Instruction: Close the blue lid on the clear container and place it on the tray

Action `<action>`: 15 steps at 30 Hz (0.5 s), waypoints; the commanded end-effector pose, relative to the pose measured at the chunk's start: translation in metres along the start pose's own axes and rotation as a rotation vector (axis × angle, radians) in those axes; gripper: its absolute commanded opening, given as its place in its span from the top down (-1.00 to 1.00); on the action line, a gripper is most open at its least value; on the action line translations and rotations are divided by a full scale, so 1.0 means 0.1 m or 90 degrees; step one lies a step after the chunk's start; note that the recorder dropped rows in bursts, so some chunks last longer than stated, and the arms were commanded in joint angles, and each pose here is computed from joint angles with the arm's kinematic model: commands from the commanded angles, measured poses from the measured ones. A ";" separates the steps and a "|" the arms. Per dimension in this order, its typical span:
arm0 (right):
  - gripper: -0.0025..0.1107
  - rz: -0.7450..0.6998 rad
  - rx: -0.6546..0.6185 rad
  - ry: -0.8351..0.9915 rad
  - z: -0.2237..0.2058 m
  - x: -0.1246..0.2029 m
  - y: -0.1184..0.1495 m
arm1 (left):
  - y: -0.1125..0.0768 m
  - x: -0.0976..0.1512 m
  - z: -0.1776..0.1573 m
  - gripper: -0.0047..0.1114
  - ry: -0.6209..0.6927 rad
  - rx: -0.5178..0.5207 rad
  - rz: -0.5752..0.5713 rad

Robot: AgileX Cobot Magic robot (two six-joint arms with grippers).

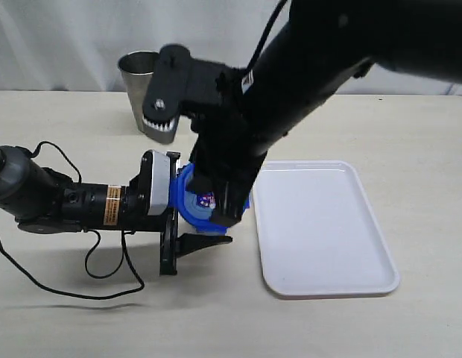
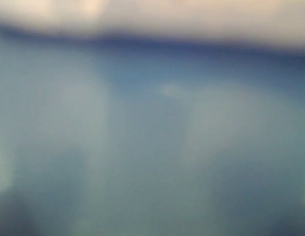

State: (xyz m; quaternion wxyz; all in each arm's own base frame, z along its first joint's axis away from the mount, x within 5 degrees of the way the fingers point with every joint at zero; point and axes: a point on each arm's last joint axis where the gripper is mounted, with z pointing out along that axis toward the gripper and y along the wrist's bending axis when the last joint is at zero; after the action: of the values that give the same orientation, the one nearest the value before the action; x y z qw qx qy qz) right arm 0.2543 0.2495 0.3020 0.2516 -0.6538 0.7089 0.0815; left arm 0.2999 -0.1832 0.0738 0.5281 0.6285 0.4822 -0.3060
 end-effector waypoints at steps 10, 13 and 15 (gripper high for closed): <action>0.33 0.104 -0.133 0.018 0.08 0.16 -0.46 | -0.03 -0.01 0.00 0.92 0.011 0.022 0.056; 0.33 0.103 -0.126 0.034 0.12 0.19 -0.48 | -0.03 -0.01 0.00 0.92 0.011 0.022 0.056; 0.33 0.106 -0.147 0.045 0.17 0.21 -0.47 | -0.03 -0.01 0.00 0.92 0.011 0.022 0.056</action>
State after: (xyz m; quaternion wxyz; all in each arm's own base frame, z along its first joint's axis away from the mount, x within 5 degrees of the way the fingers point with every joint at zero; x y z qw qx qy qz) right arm 0.3007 0.2341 0.2920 0.1538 -0.6157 0.7565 0.1582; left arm 0.2972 -0.1844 0.0746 0.5322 0.6559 0.4497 -0.2905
